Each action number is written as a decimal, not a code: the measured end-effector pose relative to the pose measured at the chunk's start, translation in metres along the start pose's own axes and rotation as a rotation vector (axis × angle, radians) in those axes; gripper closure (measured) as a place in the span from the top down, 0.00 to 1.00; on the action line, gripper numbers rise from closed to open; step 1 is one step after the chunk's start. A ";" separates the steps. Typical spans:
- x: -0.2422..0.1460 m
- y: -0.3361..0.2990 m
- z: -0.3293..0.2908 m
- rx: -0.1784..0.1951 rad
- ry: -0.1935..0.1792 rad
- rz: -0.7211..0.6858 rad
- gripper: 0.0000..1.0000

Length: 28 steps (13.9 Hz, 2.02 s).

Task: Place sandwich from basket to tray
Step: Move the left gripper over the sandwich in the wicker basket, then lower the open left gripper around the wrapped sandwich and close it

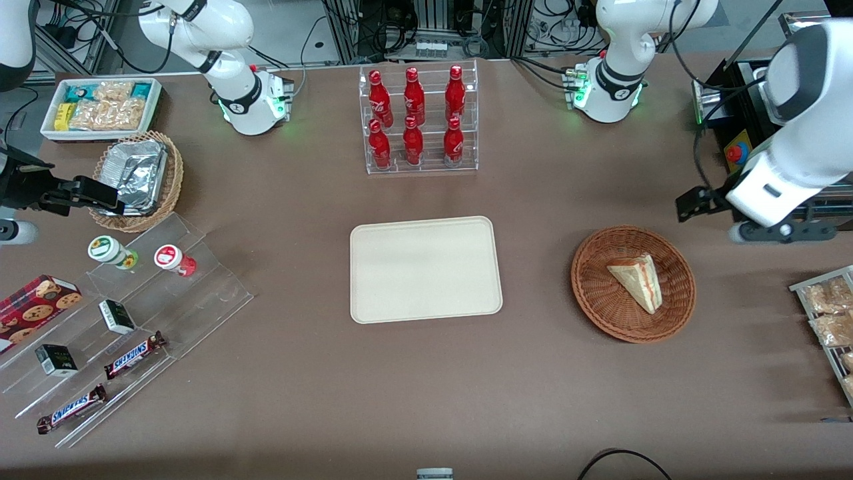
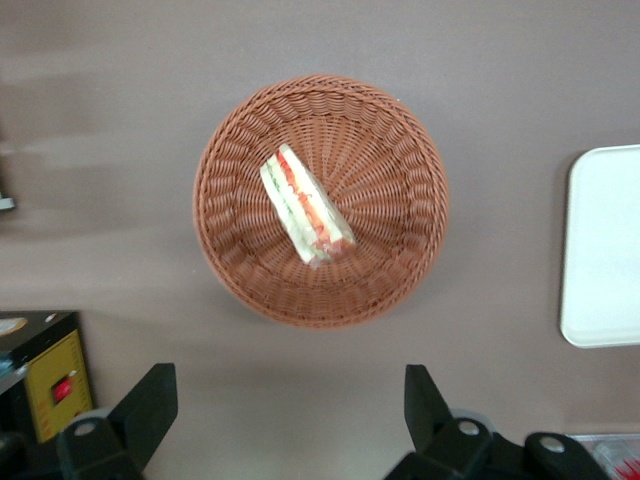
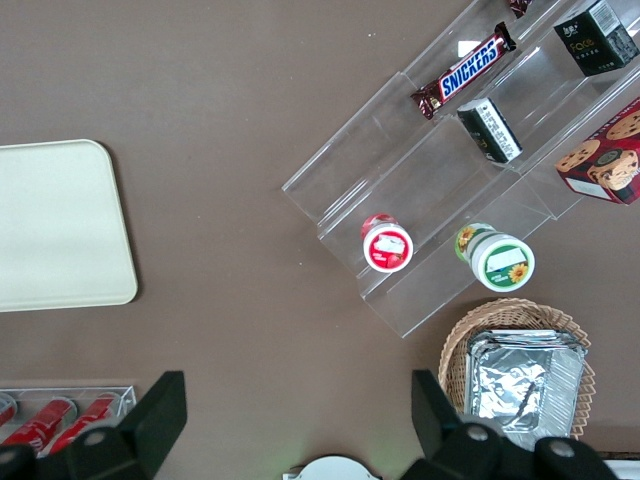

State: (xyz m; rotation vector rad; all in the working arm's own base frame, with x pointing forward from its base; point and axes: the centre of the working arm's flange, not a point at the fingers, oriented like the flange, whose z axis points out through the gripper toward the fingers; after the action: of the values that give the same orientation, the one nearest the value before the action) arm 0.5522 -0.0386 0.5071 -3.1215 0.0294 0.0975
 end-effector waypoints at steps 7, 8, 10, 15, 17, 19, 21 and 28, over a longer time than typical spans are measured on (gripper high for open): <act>-0.008 -0.003 0.141 -0.025 0.107 -0.276 1.00; -0.005 -0.003 0.152 -0.030 0.114 -0.324 1.00; 0.001 -0.002 0.172 -0.037 0.115 -0.402 1.00; 0.012 -0.001 0.213 -0.047 0.117 -0.478 1.00; 0.014 -0.001 0.225 -0.047 0.112 -0.481 1.00; 0.015 0.000 0.235 -0.045 0.102 -0.481 1.00; 0.014 0.000 0.243 -0.042 0.088 -0.481 1.00; 0.013 0.000 0.257 -0.037 0.067 -0.481 0.49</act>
State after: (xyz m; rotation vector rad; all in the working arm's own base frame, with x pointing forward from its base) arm 0.5496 -0.0340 0.2502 -3.0619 -0.7211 -0.0146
